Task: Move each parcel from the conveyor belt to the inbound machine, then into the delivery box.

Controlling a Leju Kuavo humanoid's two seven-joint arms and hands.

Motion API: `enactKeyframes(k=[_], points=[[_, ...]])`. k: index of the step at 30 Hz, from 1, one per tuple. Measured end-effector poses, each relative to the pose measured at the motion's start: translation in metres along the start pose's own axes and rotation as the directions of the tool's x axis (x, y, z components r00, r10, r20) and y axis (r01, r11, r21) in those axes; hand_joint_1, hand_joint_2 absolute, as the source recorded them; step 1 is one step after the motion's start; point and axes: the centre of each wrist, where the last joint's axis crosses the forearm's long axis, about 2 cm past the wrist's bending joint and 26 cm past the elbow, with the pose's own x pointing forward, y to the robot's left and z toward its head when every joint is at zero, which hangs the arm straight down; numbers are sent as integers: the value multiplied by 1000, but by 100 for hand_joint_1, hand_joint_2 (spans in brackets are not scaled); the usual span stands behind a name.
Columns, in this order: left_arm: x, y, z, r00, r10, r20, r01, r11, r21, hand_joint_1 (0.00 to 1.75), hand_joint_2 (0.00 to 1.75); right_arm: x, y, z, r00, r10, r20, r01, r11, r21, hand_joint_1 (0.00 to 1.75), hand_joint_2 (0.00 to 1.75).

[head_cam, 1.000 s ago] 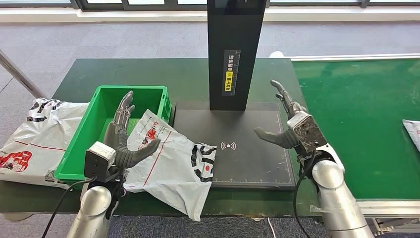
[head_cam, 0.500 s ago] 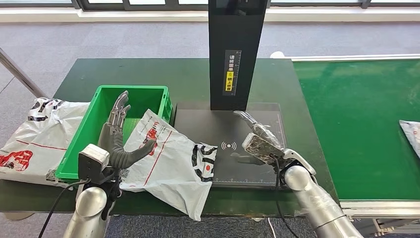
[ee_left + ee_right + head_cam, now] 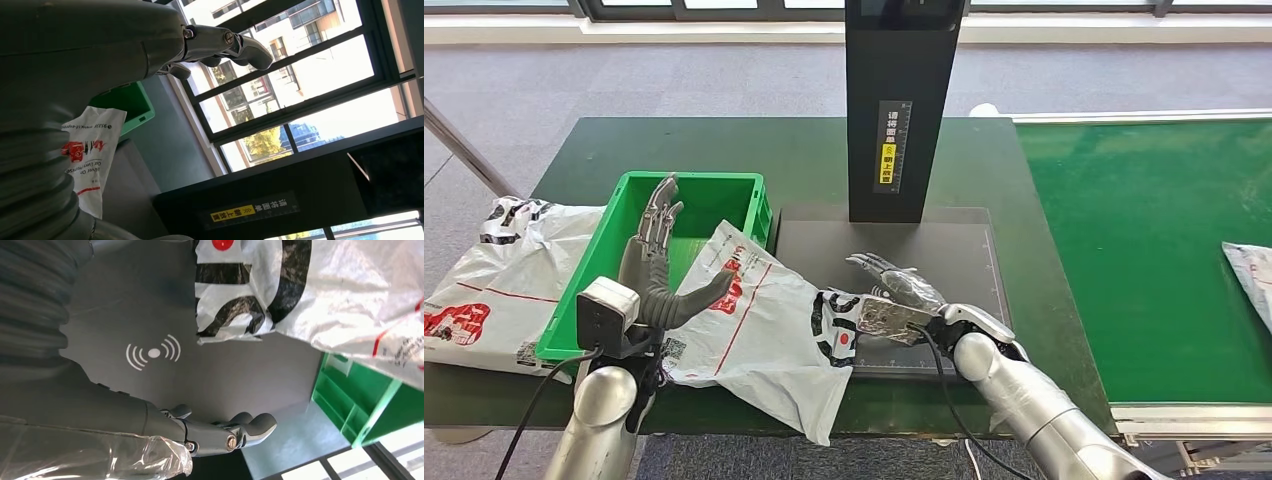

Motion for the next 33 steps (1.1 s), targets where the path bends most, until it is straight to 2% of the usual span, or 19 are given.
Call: enactKeyframes(k=[8, 21, 33], points=[[1, 1, -8, 1000, -3, 0, 3, 1000, 0, 0, 175, 8, 10, -8, 999, 31, 13, -31, 998, 59, 0, 175], [-1, 0, -11, 1000, -8, -4, 8, 1000, 1, 0, 175, 27, 6, -19, 994, 71, 77, -77, 995, 69, 0, 175], [-4, -6, -9, 1000, -4, -9, 4, 1000, -11, 0, 175, 64, 18, -48, 984, 131, 124, -143, 985, 96, 0, 175]])
